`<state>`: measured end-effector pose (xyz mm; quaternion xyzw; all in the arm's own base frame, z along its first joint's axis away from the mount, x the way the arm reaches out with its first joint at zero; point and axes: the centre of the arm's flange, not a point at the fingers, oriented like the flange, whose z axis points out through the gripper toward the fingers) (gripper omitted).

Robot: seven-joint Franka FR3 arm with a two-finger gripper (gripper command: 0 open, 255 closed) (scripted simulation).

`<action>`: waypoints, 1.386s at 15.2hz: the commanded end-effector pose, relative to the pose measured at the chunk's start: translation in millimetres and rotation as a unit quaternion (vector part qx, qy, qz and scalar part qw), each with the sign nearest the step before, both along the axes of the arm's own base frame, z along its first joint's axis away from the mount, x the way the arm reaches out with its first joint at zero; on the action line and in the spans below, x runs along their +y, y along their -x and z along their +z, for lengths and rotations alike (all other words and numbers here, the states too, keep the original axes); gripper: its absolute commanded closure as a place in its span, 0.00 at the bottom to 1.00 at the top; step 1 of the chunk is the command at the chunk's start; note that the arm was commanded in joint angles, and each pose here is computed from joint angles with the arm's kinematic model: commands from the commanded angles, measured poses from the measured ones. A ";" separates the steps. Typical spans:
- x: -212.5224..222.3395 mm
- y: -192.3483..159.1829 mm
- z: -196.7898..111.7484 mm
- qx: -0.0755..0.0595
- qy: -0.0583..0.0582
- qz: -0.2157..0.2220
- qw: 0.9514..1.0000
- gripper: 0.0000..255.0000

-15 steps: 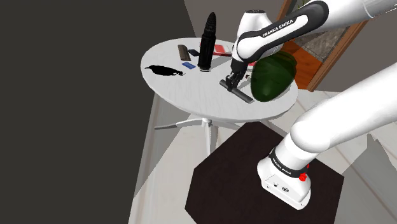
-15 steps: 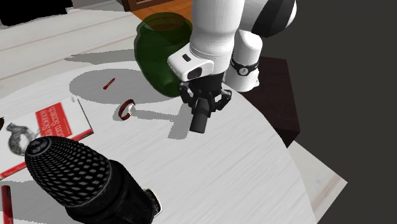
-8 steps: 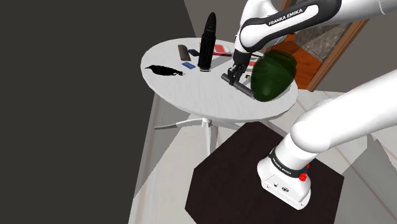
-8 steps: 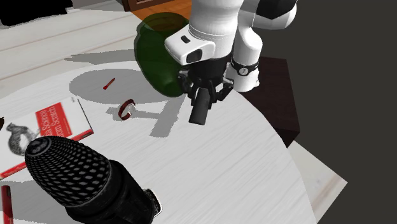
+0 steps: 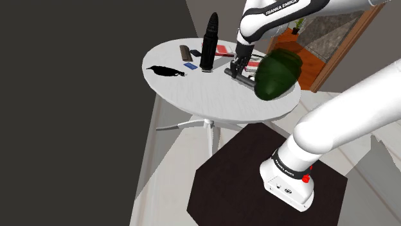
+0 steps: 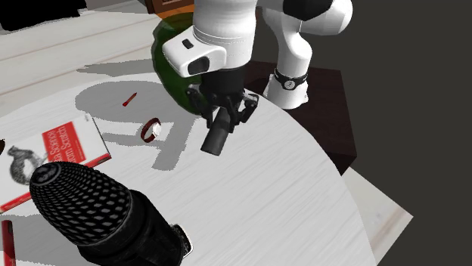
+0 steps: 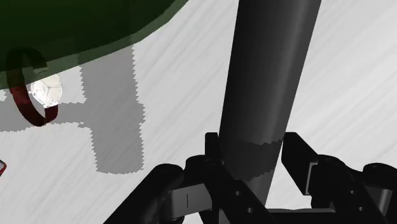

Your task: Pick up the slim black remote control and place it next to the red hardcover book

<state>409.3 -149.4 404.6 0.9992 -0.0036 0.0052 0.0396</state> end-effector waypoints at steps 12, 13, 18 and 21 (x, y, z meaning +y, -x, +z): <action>-138.6 -107.0 0.9 0.000 0.001 0.000 1.000 1.00; -149.0 -115.1 0.9 0.000 0.001 0.000 1.000 1.00; -201.0 -155.8 0.9 0.000 0.001 0.000 1.000 1.00; -210.9 -163.6 -9.6 0.000 0.001 0.000 1.000 1.00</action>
